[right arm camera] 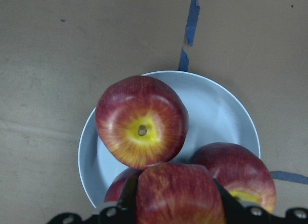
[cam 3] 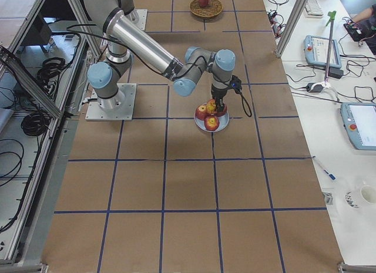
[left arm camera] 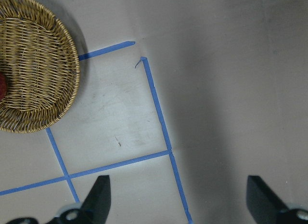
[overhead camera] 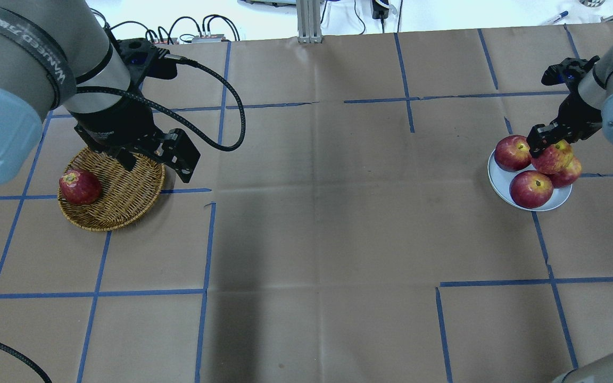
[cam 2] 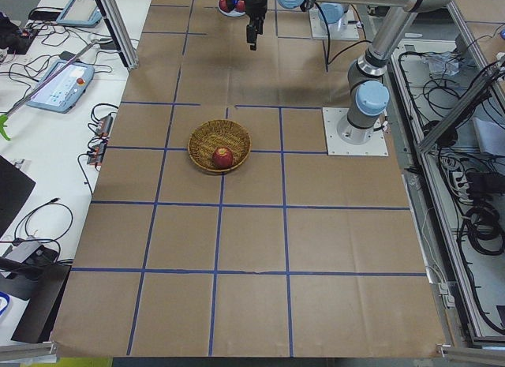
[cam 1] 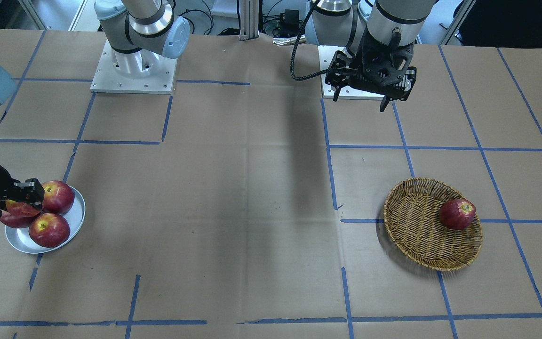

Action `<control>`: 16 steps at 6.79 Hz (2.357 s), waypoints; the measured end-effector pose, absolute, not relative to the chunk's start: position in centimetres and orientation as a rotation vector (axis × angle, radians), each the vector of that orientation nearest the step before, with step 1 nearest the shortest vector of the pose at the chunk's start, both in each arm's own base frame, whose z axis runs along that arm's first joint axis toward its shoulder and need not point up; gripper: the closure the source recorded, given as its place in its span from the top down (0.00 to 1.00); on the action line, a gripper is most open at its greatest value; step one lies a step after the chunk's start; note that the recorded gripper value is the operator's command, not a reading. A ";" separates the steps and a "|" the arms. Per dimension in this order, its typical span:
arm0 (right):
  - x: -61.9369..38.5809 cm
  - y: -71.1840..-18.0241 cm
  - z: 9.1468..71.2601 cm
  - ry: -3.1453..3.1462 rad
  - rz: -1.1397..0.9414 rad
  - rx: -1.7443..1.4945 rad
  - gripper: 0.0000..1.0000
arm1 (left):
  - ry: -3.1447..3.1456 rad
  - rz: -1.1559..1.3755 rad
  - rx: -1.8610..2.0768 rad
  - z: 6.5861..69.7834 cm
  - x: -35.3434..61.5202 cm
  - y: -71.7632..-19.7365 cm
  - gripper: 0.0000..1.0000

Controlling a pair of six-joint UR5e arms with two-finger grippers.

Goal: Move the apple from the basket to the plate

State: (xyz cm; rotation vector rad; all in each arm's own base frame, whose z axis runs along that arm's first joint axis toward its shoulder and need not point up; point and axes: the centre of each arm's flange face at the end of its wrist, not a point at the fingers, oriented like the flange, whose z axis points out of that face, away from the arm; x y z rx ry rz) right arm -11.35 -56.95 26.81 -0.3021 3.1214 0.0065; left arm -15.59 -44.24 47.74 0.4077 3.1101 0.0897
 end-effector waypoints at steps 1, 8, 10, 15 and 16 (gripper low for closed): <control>-11.4 -57.0 26.8 3.126 0.008 -0.301 1.00 | 3.110 0.090 0.407 47.7 -15.6 -44.2 0.99; -0.5 -53.8 41.8 3.139 0.008 -0.231 1.00 | 3.110 0.092 0.409 47.7 -15.6 -44.2 0.99; 9.3 -49.2 45.5 3.143 0.029 -0.097 1.00 | 3.111 0.092 0.408 47.7 -15.6 -44.2 0.99; 15.0 -45.4 47.5 3.149 -0.010 -0.047 1.00 | 3.116 0.099 0.408 47.5 -15.7 -44.3 0.99; 14.5 -45.6 47.5 3.146 -0.012 -0.028 1.00 | 3.116 0.100 0.408 47.4 -15.7 -44.4 0.99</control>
